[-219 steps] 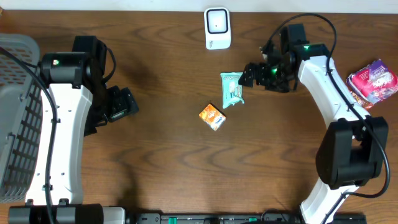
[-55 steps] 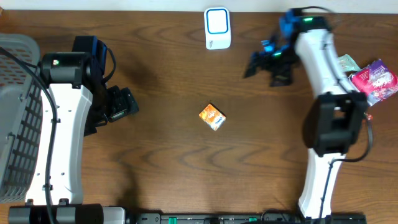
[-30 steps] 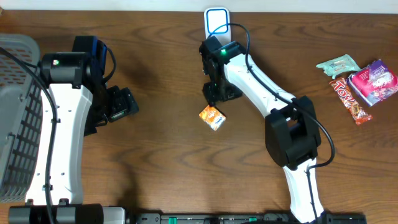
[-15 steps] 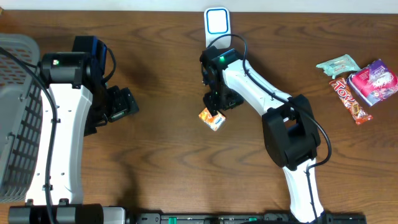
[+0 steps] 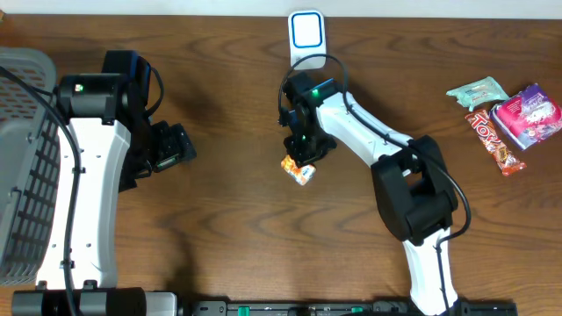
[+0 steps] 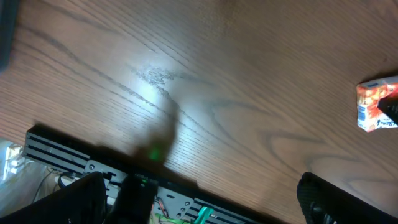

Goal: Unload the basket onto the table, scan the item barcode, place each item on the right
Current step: 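Lower the right gripper and grasp the orange box, then raise the orange box with the right gripper up to the scanner, then carry the orange box to the right edge beside the packs, release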

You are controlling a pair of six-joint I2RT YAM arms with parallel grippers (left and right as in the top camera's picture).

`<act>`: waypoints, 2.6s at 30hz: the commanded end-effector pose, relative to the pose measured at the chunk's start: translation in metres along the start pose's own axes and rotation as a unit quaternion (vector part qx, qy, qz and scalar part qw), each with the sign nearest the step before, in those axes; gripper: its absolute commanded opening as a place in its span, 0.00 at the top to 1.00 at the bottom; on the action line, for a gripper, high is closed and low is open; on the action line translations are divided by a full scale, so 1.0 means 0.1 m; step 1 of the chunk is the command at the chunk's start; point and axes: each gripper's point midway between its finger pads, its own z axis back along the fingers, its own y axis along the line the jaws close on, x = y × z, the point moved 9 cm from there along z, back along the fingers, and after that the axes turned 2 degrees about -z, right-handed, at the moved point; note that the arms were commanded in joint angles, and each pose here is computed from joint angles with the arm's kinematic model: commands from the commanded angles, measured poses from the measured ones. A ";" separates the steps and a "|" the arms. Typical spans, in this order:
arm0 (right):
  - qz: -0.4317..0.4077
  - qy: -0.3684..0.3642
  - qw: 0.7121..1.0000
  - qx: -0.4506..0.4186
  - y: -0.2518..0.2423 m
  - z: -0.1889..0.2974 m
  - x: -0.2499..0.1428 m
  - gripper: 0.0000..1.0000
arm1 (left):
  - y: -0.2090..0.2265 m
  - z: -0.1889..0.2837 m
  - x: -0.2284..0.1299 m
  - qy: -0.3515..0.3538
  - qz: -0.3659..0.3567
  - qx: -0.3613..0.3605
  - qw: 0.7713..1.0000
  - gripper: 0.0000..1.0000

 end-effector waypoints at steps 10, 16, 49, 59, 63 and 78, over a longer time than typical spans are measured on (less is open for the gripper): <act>-0.049 -0.058 0.996 -0.044 -0.02 0.23 0.33 0.99 | 0.02 -0.01 0.01 0.000 0.003 0.009 1.000 0.02; -0.059 -0.182 0.956 -0.221 -0.07 0.79 0.65 0.99 | 0.02 -0.01 0.01 0.000 0.003 0.009 1.000 0.02; -0.011 -0.475 0.749 -0.462 -0.40 0.99 1.77 0.98 | 0.02 -0.01 0.01 0.000 0.003 0.009 1.000 0.02; -0.086 -0.488 0.716 -0.492 -0.55 1.30 1.66 0.99 | 0.02 -0.01 0.01 0.000 0.003 0.009 1.000 0.02; -0.122 -0.449 0.701 -0.540 -0.76 1.43 1.53 0.99 | 0.02 -0.01 0.01 0.000 0.003 0.009 1.000 0.02; -0.290 -0.169 0.772 -0.540 -2.57 1.17 0.40 0.99 | 0.02 -0.01 0.01 0.000 0.003 0.009 1.000 0.02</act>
